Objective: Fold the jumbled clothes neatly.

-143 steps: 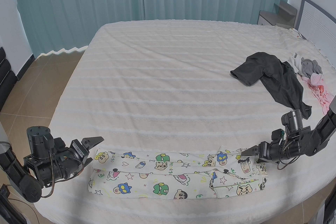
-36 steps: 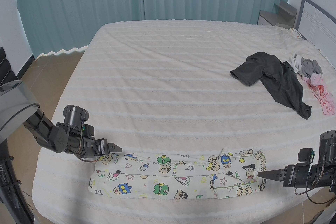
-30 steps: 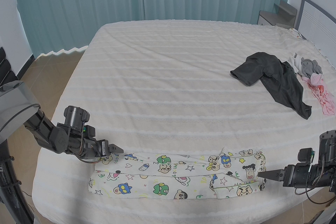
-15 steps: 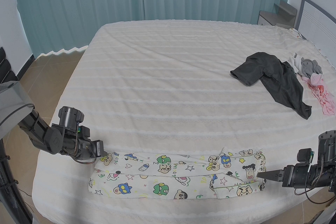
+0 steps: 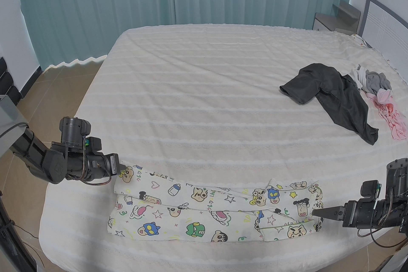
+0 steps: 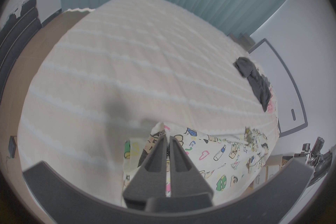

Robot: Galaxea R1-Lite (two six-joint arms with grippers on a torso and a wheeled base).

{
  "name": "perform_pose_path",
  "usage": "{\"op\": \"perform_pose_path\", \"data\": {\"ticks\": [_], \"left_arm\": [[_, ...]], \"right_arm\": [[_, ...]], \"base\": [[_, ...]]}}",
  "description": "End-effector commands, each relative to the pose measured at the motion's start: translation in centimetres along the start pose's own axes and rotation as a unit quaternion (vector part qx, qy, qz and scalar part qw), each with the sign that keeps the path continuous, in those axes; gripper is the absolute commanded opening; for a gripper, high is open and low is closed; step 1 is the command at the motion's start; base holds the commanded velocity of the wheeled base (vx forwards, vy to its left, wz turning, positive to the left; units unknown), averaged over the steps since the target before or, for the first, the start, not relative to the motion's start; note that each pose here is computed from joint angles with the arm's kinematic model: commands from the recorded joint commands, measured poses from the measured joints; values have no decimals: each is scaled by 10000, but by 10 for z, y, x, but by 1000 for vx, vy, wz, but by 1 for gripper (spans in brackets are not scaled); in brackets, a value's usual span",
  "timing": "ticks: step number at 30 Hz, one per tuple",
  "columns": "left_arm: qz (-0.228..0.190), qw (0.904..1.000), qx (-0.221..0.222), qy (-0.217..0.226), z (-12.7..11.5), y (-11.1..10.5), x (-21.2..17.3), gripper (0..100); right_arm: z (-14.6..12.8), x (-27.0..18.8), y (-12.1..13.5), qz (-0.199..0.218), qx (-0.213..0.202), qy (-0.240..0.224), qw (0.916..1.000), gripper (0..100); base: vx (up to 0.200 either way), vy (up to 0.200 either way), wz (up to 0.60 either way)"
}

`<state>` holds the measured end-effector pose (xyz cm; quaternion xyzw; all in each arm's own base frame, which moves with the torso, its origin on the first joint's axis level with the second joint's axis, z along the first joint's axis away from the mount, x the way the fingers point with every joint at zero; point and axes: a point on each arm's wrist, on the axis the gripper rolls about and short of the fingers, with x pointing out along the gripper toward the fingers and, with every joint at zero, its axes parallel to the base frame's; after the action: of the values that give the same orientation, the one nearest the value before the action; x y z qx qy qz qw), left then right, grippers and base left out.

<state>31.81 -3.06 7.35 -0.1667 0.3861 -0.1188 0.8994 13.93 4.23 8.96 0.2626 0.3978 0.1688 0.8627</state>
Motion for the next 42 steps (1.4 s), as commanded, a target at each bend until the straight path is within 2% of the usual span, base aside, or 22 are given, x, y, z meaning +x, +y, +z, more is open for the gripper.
{"op": "perform_pose_path", "data": {"ticks": [1, 4, 10, 13, 21, 29, 39, 42], "left_arm": [[-51, 9996, 35, -265, 5, -1, -8, 0], [-135, 9987, 106, -476, 3, 0, -7, 0], [-334, 9919, 340, -1178, 1, 1, -5, 0], [-396, 9891, 419, -1355, 0, 1, -4, 0], [-336, 9873, 675, -1401, -5, 4, -7, 0], [-430, 9862, 972, -1266, -19, 11, -15, 0], [-348, 9920, 880, -836, -44, 22, -21, 0], [-257, 9909, 1156, -642, -54, 26, -21, 0]], "right_arm": [[0, 0, 0, 1, 0, 0, 10000, 100], [0, 0, 0, 1, 0, 0, 10000, 100], [1, 0, 0, 5, -3, -6, 10000, 100], [0, 0, 0, 5, -3, -6, 10000, 100], [0, 0, 0, 1, 0, 0, 10000, 100], [1, 0, 0, -1, 5, -10, 10000, 100], [0, 0, 0, 7, 5, -11, 10000, 100], [0, 0, 1, 11, 3, -18, 10000, 100]], "base": [[0, 0, 0], [0, 0, 0], [0, 0, 0], [0, 0, 0], [0, 0, 0], [0, 0, 0], [0, 0, 0], [0, 0, 0]]}}
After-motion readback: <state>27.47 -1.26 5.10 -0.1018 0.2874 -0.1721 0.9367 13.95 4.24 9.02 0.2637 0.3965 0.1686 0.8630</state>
